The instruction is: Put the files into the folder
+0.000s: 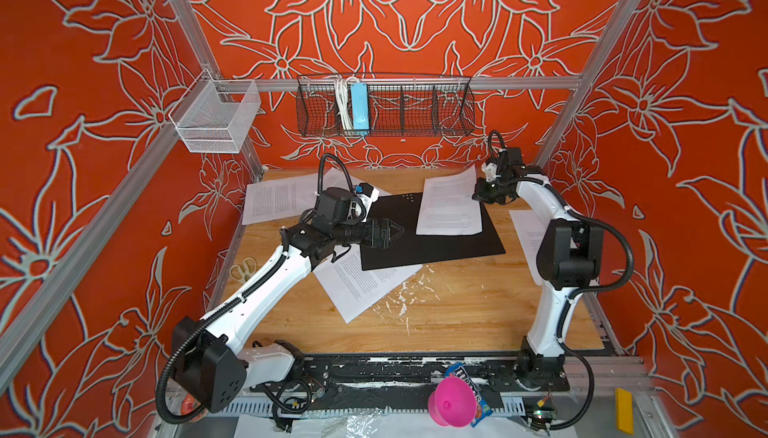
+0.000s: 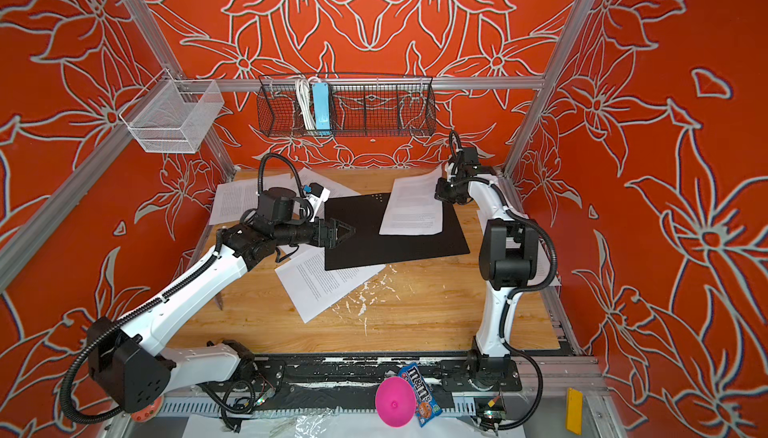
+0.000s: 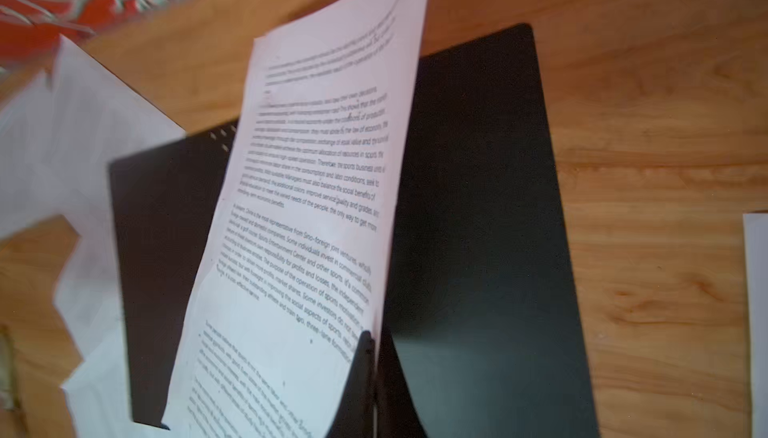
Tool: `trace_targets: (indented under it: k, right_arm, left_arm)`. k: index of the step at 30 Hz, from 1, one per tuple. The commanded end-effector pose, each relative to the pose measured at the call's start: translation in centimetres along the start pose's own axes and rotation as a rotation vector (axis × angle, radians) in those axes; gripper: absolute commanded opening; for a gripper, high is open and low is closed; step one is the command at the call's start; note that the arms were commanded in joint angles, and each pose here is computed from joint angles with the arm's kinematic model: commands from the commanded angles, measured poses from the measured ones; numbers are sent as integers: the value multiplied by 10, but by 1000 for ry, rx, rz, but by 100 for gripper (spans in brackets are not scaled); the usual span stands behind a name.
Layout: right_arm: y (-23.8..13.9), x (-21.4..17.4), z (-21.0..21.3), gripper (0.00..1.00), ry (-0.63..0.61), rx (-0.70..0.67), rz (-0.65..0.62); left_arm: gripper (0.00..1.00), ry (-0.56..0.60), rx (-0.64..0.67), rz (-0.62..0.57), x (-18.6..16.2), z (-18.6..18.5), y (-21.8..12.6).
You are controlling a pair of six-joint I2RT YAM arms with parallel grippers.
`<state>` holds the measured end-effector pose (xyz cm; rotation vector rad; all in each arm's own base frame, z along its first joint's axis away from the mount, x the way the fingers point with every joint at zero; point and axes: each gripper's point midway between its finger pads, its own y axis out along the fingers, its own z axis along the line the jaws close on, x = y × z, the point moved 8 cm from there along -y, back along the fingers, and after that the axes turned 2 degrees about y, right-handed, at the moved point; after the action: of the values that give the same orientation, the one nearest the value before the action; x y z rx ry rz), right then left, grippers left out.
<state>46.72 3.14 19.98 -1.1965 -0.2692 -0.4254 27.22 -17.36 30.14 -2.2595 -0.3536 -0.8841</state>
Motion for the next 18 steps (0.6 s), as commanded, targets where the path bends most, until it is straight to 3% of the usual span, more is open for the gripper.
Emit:
trace_targets:
  k: [1, 5, 12, 18]
  right_arm:
    - [-5, 3, -1, 0, -249, -61, -84]
    - [-1, 4, -6, 0, -342, -92, -116]
    - [12, 10, -25, 0, -388, -186, -48]
    - [19, 7, -27, 0, -413, -181, -27]
  left_arm:
    - [98, 32, -11, -22, 5, -2, -3]
    - [98, 20, -21, -15, 4, -2, -1]
    - [98, 15, -41, -14, 4, -3, -1]
    - [98, 14, -51, -14, 3, -4, -1]
